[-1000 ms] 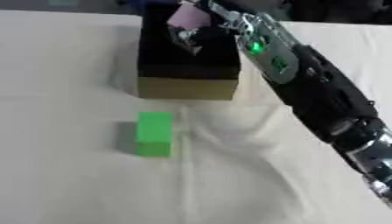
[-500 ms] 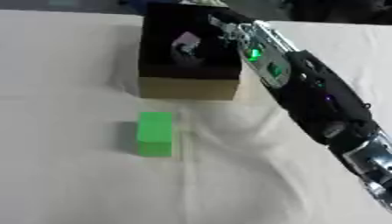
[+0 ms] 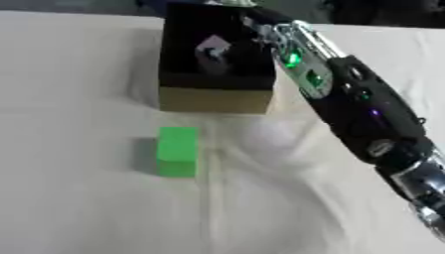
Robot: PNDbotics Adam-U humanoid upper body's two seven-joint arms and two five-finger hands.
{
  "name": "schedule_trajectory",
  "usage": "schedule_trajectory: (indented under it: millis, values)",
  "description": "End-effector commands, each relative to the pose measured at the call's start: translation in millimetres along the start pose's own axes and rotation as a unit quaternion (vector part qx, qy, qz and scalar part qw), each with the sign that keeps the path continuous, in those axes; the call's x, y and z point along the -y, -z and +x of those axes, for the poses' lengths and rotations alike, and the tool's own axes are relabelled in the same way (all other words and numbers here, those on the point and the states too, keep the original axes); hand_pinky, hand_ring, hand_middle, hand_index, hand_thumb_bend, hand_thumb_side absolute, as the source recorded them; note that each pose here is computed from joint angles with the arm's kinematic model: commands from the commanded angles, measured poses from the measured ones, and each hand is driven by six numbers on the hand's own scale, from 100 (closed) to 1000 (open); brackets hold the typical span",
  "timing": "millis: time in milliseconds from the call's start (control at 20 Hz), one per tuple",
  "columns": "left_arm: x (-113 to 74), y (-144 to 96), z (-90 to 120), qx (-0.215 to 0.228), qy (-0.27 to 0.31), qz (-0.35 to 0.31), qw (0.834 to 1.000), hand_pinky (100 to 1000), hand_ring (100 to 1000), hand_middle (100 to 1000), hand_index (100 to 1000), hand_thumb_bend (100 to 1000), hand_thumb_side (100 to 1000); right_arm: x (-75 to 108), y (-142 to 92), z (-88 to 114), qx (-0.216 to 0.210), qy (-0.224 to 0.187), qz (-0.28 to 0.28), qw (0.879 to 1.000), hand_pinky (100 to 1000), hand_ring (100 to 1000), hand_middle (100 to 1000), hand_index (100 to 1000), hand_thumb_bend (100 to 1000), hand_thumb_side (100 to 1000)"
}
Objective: Pick up objects on the table and place them in the box.
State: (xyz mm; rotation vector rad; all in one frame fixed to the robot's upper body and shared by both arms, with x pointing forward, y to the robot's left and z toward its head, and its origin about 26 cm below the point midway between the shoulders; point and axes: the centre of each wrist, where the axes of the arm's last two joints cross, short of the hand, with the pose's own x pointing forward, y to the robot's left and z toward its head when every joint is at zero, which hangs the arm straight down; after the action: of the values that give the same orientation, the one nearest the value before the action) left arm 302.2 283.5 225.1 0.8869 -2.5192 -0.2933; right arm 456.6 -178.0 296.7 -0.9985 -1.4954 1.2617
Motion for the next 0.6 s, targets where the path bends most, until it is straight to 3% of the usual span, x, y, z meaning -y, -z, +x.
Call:
schedule_trajectory:
  millis: [50, 350, 600]
  values:
    - [-5.6, 6, 5, 0.015, 0.002, 0.005, 1.000, 685, 762, 675, 810, 311, 1000, 34.2, -13, 4, 0.020, -0.001, -0.053, 0.998, 862, 844, 793, 923, 368, 743]
    - [-7.4, 6, 4, 0.015, 0.006, 0.006, 1.000, 685, 761, 674, 810, 315, 1000, 69.9, -61, 9, 0.069, -0.013, -0.112, 0.991, 866, 838, 784, 920, 284, 786]
    - [-6.3, 7, 5, 0.019, 0.008, -0.010, 1.000, 691, 767, 682, 813, 306, 1000, 82.8, -113, 9, 0.097, -0.029, -0.149, 0.984, 868, 833, 766, 907, 214, 839]
